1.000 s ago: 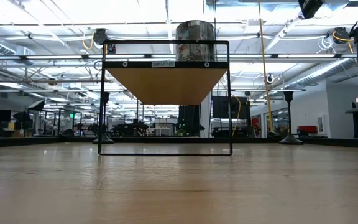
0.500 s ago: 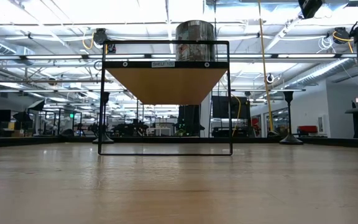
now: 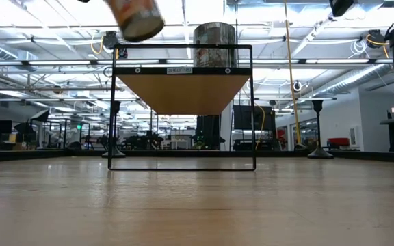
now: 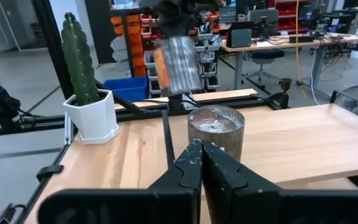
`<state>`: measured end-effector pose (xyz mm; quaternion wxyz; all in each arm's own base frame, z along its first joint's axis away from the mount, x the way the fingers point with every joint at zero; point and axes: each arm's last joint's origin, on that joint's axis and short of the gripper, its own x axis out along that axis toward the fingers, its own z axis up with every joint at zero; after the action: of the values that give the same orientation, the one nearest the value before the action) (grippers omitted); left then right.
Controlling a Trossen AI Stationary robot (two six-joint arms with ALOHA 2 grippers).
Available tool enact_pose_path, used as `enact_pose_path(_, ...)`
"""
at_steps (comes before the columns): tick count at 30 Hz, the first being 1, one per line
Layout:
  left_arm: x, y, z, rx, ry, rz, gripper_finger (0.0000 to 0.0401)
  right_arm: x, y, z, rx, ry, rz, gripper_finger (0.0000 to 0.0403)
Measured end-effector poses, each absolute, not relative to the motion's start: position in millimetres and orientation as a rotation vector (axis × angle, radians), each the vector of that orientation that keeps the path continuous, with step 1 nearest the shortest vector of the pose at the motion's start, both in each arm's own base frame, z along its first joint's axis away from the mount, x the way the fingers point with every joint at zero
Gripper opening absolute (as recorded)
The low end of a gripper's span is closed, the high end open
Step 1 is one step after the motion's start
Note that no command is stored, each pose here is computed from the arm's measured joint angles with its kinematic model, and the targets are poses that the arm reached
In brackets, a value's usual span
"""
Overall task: Pick & Place candle stick holders
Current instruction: Put the left orange scented candle on the shelf
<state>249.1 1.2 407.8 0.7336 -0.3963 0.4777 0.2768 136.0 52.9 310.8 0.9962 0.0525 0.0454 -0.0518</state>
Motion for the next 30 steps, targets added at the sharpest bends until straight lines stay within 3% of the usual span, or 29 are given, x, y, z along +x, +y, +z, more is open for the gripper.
enact_pose_path(15,270.2,35.3,390.4,-0.838,1.104,0.634,0.0000,109.5,44.1,296.9,0.102,0.147,0.073,0.0000)
enact_pose_path(30,298.5,46.8,377.4,-0.891,1.127,0.592,0.0000,108.1,36.0,251.7,0.208,0.040,0.021,0.0000)
